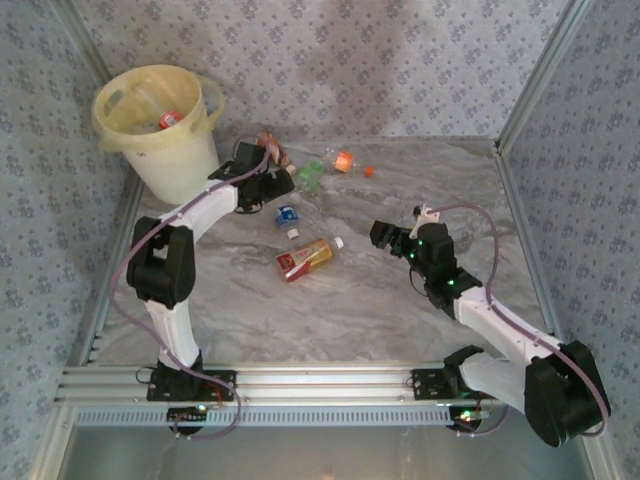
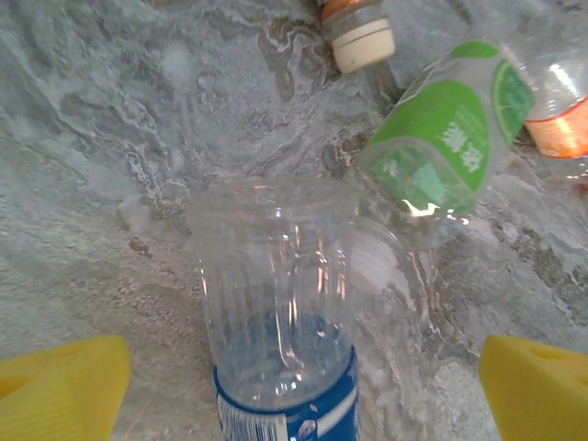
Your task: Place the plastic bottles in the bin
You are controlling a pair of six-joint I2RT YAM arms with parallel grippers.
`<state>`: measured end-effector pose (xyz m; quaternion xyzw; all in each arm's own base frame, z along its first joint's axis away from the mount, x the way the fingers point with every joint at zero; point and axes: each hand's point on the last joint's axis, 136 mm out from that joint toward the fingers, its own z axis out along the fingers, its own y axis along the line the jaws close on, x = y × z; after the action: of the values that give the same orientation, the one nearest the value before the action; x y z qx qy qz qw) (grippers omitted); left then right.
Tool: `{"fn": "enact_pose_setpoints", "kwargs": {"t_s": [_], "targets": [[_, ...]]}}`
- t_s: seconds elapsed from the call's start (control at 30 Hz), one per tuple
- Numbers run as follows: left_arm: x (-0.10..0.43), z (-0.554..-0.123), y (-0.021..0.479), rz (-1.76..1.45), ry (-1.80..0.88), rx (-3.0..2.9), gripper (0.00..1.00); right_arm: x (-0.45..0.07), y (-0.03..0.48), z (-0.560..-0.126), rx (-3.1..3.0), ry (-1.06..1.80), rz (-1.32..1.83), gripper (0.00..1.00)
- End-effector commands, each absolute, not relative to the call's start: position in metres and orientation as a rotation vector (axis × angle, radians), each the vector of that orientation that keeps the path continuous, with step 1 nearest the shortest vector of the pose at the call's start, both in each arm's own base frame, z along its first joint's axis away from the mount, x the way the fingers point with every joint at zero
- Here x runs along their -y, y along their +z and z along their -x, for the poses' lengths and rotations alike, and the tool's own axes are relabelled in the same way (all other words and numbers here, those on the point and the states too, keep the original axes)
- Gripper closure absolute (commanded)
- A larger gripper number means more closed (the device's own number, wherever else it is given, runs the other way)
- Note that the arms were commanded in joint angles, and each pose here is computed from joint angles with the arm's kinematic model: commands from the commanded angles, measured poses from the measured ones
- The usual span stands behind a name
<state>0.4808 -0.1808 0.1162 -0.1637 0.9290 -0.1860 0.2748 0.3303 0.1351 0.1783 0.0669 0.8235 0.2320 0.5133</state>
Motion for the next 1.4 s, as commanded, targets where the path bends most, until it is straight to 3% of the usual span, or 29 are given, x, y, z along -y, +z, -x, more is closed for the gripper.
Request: {"fn": "enact_pose_setpoints", "kwargs": {"t_s": [0.0,0.2,0.4,0.73,0.87,0.97,1.1,1.37], "targets": [[0.178,-0.493,0.102,0.528,-0.551,-2.466,0.02,-0.128,0.178,-0.327,-1.989,0.538,-0.185,0.00],[0.191,-0.507,0.084,0.483,-0.666,-2.433,0.04,-0.126,0.178,-0.325,-1.995,0.521,-0.186,0.00],[0.194,-0.520,0.072,0.499,-0.738,-2.404,0.13,-0.124,0.179,-0.325,-1.991,0.510,-0.191,0.00],[0.188,-0.522,0.081,0.455,-0.746,-2.378,0.43,-0.123,0.180,-0.325,-1.991,0.505,-0.193,0.00],[0.182,-0.520,0.100,0.430,-0.752,-2.345,0.44,-0.124,0.183,-0.326,-1.986,0.509,-0.192,0.00],[0.178,-0.517,0.136,0.365,-0.729,-2.295,0.44,-0.134,0.190,-0.325,-1.961,0.552,-0.124,0.00],[0.162,-0.510,0.222,0.227,-0.630,-2.116,0.43,-0.163,0.212,-0.320,-1.878,0.668,0.037,0.00],[0.080,-0.492,0.393,0.156,-0.138,-1.690,0.42,-0.215,0.250,-0.314,-1.715,0.819,0.248,0.00]]}}
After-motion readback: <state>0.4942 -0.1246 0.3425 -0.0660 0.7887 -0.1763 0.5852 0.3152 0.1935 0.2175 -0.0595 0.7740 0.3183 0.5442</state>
